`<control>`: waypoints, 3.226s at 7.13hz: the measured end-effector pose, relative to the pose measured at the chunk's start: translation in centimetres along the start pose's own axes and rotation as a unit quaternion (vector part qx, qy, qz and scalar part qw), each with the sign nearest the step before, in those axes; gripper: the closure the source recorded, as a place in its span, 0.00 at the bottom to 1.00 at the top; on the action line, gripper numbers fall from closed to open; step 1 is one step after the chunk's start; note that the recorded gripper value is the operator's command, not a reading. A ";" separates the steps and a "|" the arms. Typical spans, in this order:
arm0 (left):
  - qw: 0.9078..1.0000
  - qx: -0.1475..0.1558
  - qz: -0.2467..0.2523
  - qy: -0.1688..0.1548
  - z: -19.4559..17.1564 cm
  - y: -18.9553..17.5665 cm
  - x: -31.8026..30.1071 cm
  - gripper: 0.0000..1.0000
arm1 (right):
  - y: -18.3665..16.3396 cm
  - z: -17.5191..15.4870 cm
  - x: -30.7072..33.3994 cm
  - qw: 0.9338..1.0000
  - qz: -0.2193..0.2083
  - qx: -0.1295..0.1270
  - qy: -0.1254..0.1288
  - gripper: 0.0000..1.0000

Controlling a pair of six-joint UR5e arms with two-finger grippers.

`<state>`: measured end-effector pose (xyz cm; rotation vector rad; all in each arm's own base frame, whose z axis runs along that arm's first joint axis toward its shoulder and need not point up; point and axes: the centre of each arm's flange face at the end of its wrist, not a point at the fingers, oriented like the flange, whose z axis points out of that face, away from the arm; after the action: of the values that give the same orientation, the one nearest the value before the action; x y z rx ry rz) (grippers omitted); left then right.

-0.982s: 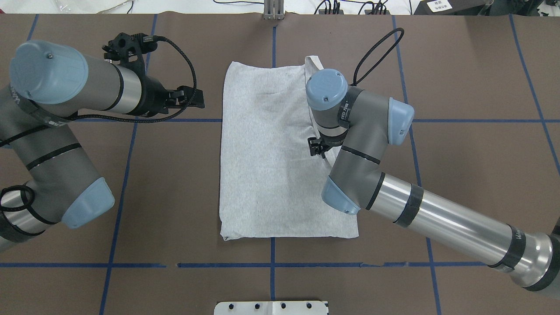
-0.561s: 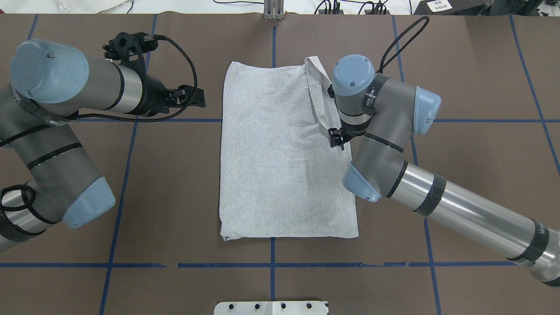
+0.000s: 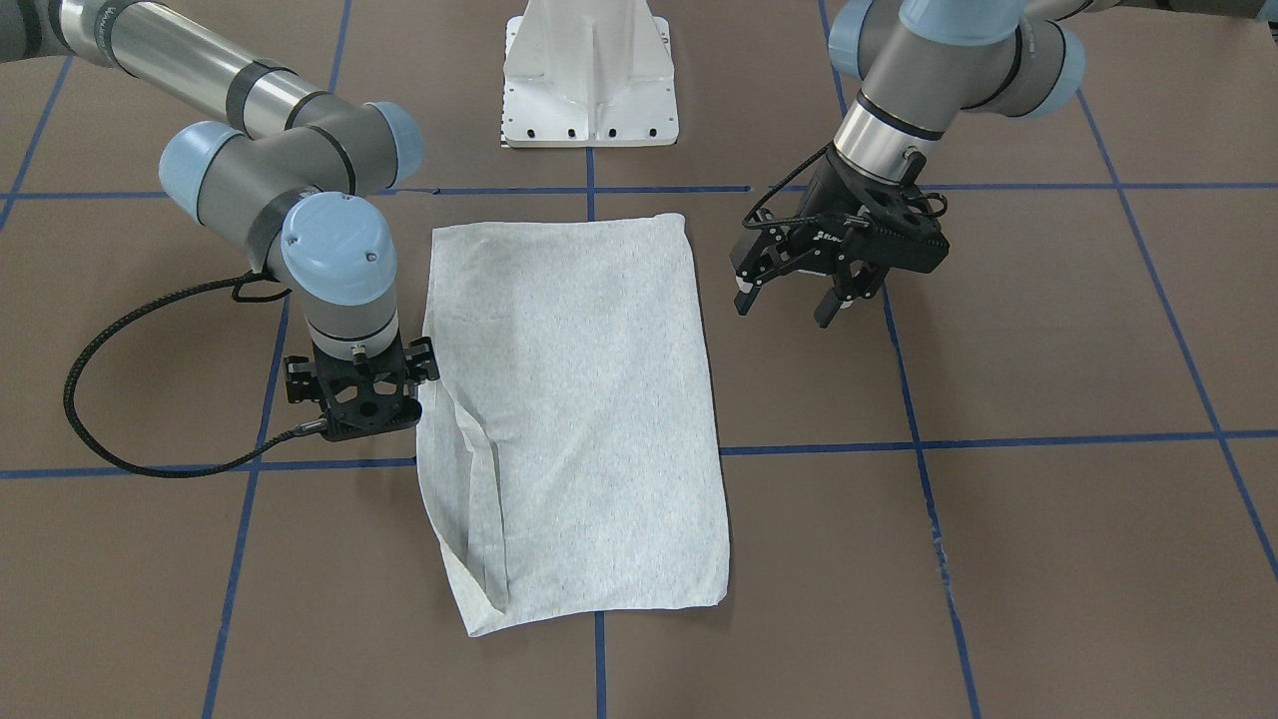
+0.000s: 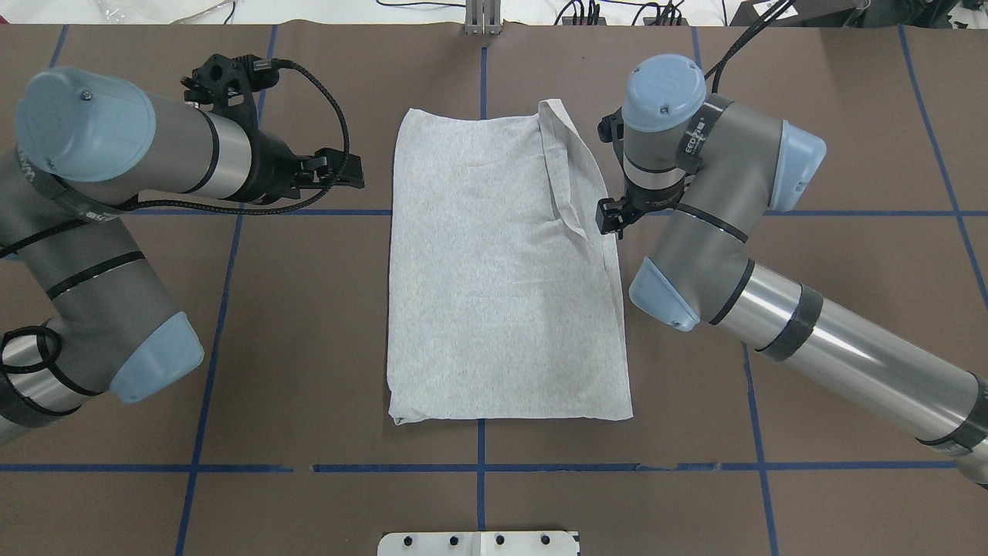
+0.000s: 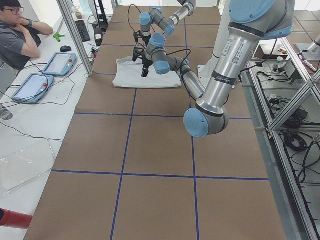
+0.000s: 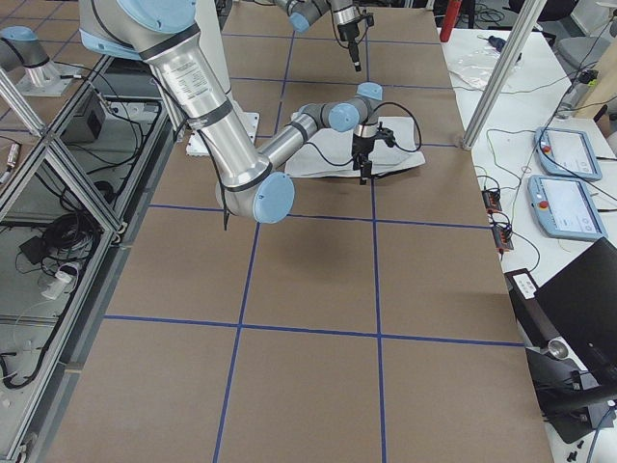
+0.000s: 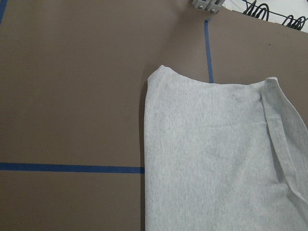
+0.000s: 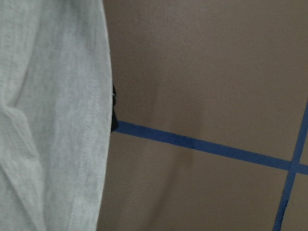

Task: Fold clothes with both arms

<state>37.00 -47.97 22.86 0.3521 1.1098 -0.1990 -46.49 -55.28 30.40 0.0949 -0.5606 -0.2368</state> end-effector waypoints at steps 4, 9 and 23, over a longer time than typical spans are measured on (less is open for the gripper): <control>1.000 0.011 0.007 0.017 -2.2 0.1 0.7 0.00 | -6.8 -0.3 -5.2 0.999 -0.015 0.034 -0.025 0.00; 0.999 0.019 0.013 0.033 -3.9 0.1 1.6 0.00 | -7.5 3.2 -6.7 0.999 -0.028 0.030 -0.014 0.00; 0.999 0.021 0.014 0.043 -4.4 -0.1 2.6 0.00 | -10.8 1.8 4.5 0.999 -0.025 0.028 0.004 0.00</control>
<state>34.37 -46.33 18.78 0.4158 1.1857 -0.1834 -45.87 -66.88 32.58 0.1636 -0.5565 -0.2700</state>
